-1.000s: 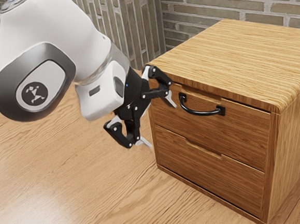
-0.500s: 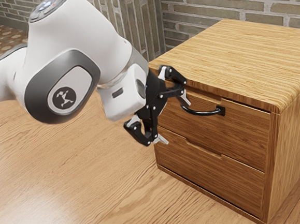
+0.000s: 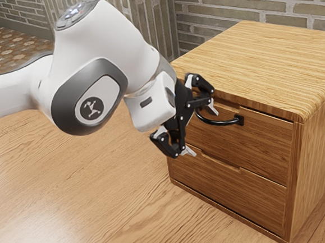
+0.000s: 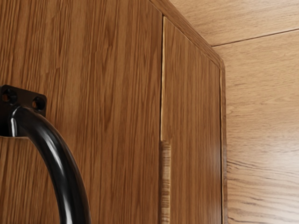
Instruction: Pull the drawer handle with one arm to open the drawer
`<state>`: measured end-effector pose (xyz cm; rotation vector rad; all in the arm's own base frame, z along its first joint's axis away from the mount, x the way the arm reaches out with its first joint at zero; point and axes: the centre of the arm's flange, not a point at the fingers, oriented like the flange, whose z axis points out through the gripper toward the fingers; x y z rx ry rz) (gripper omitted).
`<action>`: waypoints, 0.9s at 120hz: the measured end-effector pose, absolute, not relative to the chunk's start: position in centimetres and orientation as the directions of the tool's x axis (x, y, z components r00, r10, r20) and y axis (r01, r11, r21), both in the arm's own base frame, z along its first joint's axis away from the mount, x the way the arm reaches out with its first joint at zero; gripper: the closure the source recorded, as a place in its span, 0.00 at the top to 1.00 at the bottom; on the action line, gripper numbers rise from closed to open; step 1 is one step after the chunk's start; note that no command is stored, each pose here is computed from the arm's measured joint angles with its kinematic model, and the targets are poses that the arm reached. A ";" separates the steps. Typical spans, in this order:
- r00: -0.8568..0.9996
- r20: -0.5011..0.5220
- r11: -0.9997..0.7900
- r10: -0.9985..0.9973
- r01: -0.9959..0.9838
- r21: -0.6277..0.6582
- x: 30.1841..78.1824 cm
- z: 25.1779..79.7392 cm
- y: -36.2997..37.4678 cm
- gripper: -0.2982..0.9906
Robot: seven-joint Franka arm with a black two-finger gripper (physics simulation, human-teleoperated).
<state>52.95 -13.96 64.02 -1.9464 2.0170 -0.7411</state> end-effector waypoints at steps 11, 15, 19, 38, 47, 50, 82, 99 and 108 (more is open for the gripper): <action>-0.077 0.175 -0.024 -0.982 -0.859 -0.511 53.2 63.8 -14.0 0.77; -0.075 0.176 -0.026 -0.981 -0.859 -0.511 53.3 63.7 -14.0 0.77; -0.074 0.178 -0.028 -0.981 -0.859 -0.512 53.3 63.7 -14.0 0.77; -0.068 0.181 -0.035 -0.981 -0.856 -0.515 53.4 63.6 -14.1 0.78; -0.065 0.181 -0.038 -0.981 -0.856 -0.516 53.3 63.5 -14.0 0.77; -0.064 0.181 -0.040 -0.981 -0.855 -0.516 53.3 63.5 -14.0 0.77; -0.048 0.183 -0.052 -0.982 -0.862 -0.505 53.1 62.8 -13.7 0.77; -0.042 0.186 -0.058 -0.982 -0.863 -0.502 53.1 62.6 -13.7 0.75; -0.040 0.188 -0.061 -0.981 -0.862 -0.504 53.0 62.8 -13.8 0.70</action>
